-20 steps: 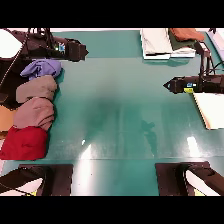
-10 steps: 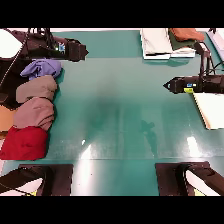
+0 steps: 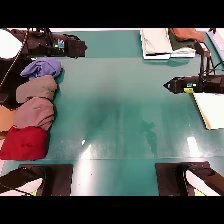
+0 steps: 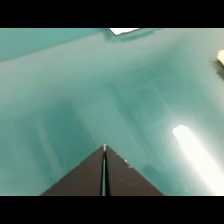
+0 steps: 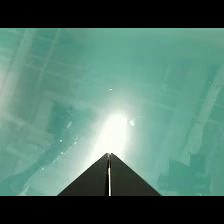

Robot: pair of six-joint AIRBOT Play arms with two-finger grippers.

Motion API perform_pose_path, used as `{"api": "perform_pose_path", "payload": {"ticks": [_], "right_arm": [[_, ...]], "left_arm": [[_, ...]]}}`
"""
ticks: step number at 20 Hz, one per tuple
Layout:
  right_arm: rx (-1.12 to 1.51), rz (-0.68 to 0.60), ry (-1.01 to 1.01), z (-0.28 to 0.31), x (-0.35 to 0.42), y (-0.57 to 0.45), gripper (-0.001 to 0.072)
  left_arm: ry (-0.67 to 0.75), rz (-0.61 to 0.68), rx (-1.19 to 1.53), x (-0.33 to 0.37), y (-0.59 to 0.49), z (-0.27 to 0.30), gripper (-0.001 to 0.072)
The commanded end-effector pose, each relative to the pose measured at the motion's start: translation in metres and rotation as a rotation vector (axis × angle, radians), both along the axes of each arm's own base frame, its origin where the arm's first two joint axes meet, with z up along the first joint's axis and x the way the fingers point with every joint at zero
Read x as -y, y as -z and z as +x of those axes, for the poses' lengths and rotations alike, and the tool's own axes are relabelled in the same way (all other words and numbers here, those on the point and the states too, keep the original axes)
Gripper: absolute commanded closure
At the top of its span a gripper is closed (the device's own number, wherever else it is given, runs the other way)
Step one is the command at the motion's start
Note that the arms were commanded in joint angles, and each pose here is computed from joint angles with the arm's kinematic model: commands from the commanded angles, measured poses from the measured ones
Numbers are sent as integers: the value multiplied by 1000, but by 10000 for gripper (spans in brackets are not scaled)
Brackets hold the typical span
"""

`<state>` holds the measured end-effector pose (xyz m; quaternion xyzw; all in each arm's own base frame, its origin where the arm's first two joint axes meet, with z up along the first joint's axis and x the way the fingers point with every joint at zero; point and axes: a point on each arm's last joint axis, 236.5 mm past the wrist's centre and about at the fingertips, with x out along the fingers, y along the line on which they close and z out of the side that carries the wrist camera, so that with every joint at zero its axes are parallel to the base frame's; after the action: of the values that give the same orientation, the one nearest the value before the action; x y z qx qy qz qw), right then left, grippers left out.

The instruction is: Fold the shirts.

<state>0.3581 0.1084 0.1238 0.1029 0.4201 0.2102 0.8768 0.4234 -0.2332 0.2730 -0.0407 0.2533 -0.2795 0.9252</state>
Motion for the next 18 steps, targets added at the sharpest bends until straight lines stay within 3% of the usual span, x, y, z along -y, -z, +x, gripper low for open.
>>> {"api": "perform_pose_path", "payload": {"ticks": [1,2,3,9,14,18], "right_arm": [[2,0,0,0,0,0,691],[1,1,0,0,0,0,691],[1,1,0,0,0,0,690],[1,1,0,0,0,0,691],[0,0,0,0,0,0,691],[-15,0,-9,-3,-1,2,691]], "left_arm": [[-81,155,93,-32,1,21,616],[-130,210,106,-50,5,30,270],[-204,238,98,-72,10,41,104],[-579,312,-122,-245,105,110,103],[-677,329,-305,-317,221,140,103],[-680,308,-234,-324,254,174,103]]}}
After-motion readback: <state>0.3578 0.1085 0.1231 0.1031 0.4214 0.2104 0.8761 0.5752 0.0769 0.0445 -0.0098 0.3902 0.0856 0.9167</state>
